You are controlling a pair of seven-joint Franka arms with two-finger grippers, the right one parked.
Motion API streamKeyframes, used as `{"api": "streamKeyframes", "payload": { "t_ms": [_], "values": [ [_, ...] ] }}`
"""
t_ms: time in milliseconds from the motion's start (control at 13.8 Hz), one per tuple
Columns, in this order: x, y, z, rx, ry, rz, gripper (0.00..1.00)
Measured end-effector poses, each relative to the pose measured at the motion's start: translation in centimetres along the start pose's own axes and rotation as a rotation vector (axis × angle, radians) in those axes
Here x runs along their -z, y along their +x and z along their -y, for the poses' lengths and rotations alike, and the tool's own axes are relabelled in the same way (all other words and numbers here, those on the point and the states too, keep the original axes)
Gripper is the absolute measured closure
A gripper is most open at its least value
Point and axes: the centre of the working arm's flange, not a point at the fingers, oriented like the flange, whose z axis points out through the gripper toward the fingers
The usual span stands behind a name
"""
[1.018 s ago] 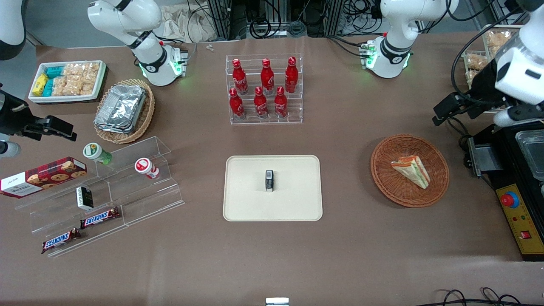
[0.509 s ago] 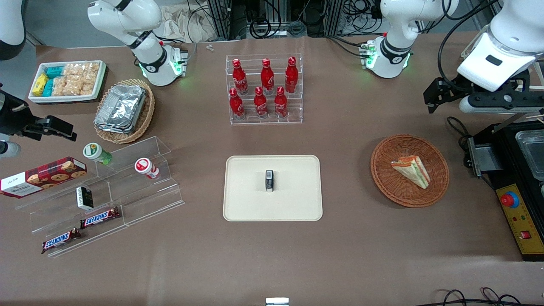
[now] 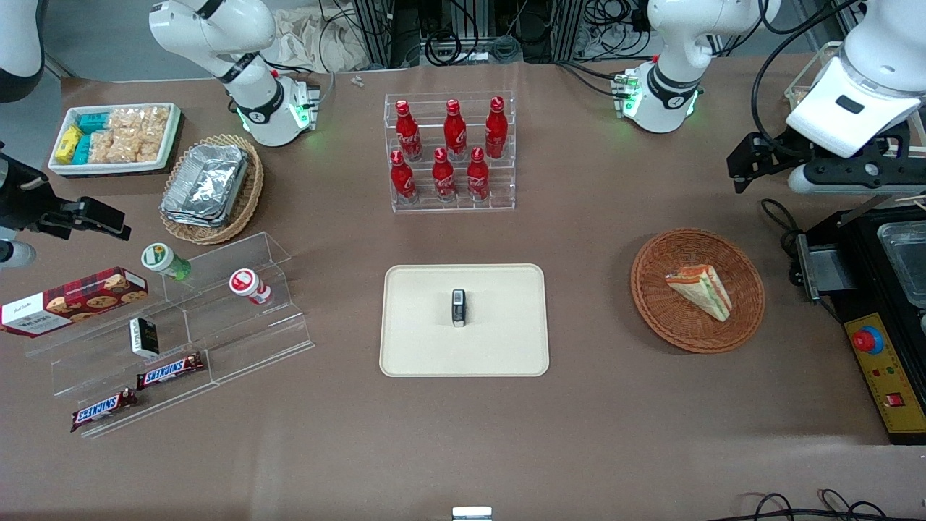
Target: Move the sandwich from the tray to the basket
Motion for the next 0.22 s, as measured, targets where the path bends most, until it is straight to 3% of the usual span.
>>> {"api": "streamKeyframes", "payload": {
  "t_ms": [218],
  "values": [
    [-0.3,0.3,2.4,0.050,-0.066,0.021,0.00]
  ]
}}
